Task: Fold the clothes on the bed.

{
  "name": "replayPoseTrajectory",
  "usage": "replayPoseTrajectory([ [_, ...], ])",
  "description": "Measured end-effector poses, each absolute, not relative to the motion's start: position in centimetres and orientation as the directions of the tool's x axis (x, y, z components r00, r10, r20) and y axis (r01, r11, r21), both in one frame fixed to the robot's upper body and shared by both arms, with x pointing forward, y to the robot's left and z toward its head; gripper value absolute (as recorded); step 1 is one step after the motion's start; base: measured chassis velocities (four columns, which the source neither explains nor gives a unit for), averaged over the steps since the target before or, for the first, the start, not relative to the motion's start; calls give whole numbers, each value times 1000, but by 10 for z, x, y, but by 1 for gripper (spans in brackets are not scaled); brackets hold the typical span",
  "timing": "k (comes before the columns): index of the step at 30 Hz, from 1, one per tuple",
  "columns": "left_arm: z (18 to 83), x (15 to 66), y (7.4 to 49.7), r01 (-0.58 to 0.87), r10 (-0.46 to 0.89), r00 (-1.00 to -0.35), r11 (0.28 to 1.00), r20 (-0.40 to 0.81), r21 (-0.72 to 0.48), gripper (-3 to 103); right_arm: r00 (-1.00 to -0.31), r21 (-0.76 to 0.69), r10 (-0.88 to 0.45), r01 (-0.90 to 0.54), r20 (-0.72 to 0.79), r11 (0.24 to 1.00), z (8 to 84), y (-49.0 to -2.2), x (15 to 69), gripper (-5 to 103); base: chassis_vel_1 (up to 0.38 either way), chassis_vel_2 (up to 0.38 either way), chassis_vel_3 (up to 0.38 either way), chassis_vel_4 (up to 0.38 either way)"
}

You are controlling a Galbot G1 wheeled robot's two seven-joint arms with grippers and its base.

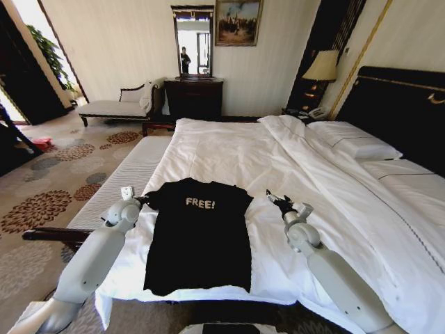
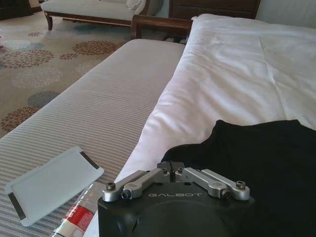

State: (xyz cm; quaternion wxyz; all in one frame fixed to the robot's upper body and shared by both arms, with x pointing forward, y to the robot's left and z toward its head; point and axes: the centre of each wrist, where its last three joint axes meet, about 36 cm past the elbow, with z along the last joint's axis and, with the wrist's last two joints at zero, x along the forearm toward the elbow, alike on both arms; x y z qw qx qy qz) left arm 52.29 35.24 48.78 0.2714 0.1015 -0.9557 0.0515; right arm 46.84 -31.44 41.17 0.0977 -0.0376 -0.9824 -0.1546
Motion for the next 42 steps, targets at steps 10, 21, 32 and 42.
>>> replayPoseTrajectory([
  [10,472,522,374,-273,-211,-819,961,533,-40,0,-979,299,40,101,201,949,412,-313,468,100,0,0,0,0],
  [21,457,533,385,-310,-259,-814,951,520,-12,8,-978,297,47,107,203,949,412,-316,466,100,0,0,0,0],
  [32,463,521,424,-362,-319,-801,932,506,14,52,-979,298,45,104,200,949,413,-315,467,100,0,0,0,0],
  [42,507,459,467,-432,-369,-822,900,433,-55,89,-953,442,-44,97,298,892,428,-303,475,100,0,0,0,0],
])
